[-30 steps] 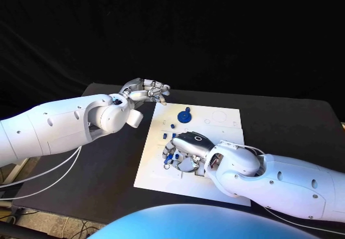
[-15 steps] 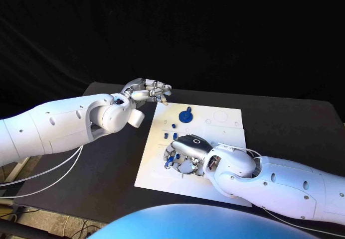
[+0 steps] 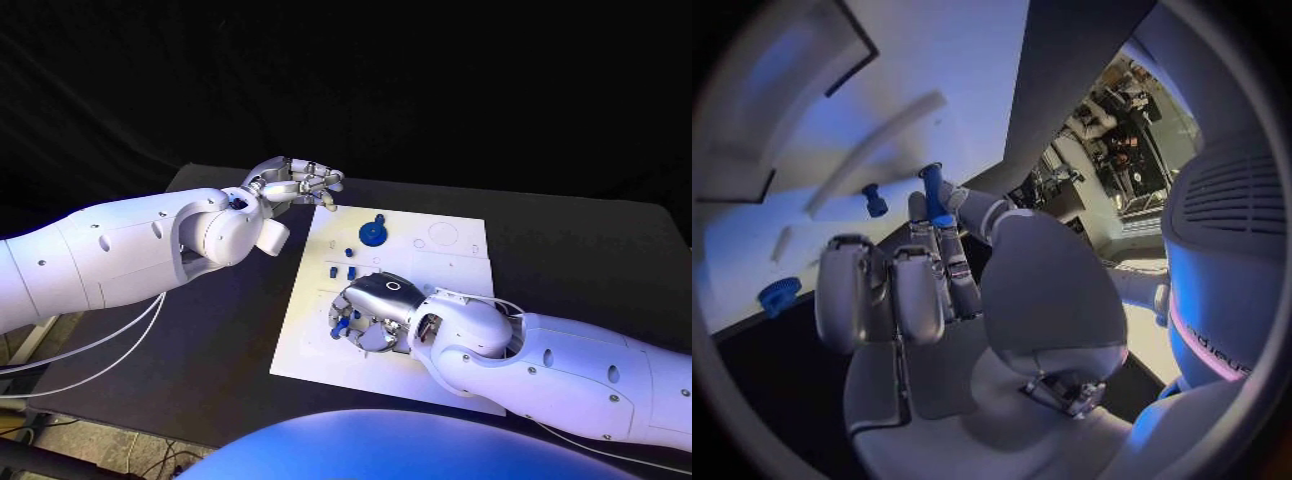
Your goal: Assemble the parts on the task board
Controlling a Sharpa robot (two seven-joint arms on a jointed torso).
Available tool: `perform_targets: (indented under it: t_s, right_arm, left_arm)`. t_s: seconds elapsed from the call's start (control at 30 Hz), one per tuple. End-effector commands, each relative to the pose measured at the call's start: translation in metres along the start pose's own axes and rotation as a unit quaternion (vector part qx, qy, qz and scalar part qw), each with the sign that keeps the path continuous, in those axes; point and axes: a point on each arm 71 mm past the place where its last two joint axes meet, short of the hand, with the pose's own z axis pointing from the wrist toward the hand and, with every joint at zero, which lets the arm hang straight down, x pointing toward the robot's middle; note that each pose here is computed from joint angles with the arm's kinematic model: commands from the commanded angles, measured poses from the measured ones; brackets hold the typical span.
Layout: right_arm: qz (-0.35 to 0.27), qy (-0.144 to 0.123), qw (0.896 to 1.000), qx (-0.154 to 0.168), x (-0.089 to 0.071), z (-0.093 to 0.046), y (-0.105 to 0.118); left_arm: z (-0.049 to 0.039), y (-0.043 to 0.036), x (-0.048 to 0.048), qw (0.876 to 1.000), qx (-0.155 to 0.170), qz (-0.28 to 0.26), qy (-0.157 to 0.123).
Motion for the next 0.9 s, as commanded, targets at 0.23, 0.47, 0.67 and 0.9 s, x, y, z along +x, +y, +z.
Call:
perform_targets:
  t_s: [0.23, 0.47, 0.67, 0.9]
  right_arm:
    - [-0.024, 0.025, 0.999, 0.006, 0.0048, -0.0011, -0.0015]
    - [-0.031, 0.023, 0.999, 0.011, 0.0044, -0.002, -0.0025]
    - [-0.028, 0.022, 0.999, 0.007, 0.004, 0.0002, 0.0003]
    - [-0.026, 0.022, 0.999, 0.001, 0.0043, 0.0035, 0.0037]
  left_arm:
    - [0.0, -0.0009, 0.0013, 1.0, 0.002, -0.001, 0.007]
    - [-0.0003, -0.0008, 0.0005, 1.0, 0.002, -0.001, 0.006]
    - [-0.0003, -0.0008, 0.0003, 1.0, 0.001, -0.001, 0.006]
    - [-0.0001, -0.0006, 0.0002, 1.0, 0.001, 0.0, 0.006]
